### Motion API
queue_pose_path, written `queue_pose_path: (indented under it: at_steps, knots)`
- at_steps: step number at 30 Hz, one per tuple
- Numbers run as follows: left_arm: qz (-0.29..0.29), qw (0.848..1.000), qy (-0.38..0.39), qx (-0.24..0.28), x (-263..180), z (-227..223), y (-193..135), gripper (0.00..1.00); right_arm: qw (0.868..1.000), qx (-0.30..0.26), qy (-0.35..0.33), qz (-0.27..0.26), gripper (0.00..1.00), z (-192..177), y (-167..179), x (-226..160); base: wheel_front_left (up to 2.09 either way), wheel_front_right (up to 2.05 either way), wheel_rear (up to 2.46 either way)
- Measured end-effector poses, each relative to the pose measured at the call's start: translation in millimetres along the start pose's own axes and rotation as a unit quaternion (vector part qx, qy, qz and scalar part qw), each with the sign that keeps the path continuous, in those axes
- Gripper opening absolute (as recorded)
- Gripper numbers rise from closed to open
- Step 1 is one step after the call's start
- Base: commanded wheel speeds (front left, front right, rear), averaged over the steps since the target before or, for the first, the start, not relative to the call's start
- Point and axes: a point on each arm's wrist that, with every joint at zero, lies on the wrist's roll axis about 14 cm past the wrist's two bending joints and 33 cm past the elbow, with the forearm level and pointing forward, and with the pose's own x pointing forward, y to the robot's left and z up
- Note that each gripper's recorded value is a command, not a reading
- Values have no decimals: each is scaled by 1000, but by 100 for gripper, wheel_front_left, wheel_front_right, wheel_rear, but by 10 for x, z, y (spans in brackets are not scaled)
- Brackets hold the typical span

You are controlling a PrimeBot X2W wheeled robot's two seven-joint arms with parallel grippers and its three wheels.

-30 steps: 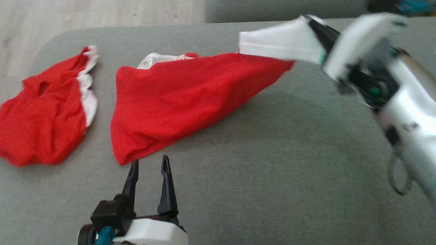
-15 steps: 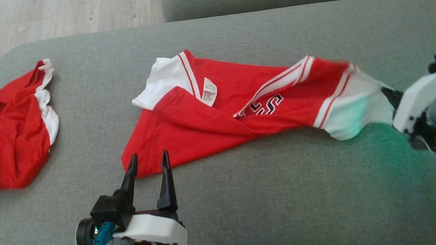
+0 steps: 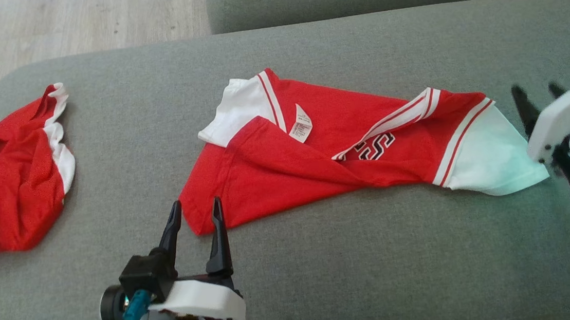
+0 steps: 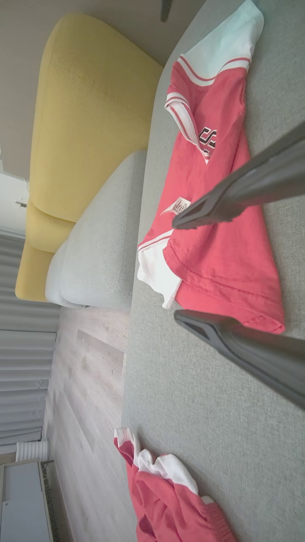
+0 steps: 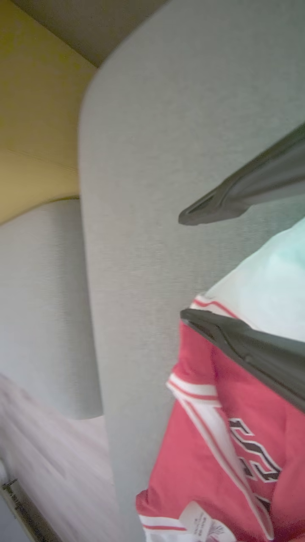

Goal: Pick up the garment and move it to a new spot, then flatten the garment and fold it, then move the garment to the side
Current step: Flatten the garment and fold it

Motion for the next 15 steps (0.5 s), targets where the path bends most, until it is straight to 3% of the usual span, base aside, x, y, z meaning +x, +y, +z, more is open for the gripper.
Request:
queue_pose_path:
  at_steps: [8,15]
  knots:
    - [0,1000,-5,0,-18,32,-4,100,982,-52,-179,27,100,672,390,-257,0,0,0]
    - [4,1000,-6,0,-34,40,13,100,963,-51,-262,47,100,450,789,-661,0,0,0]
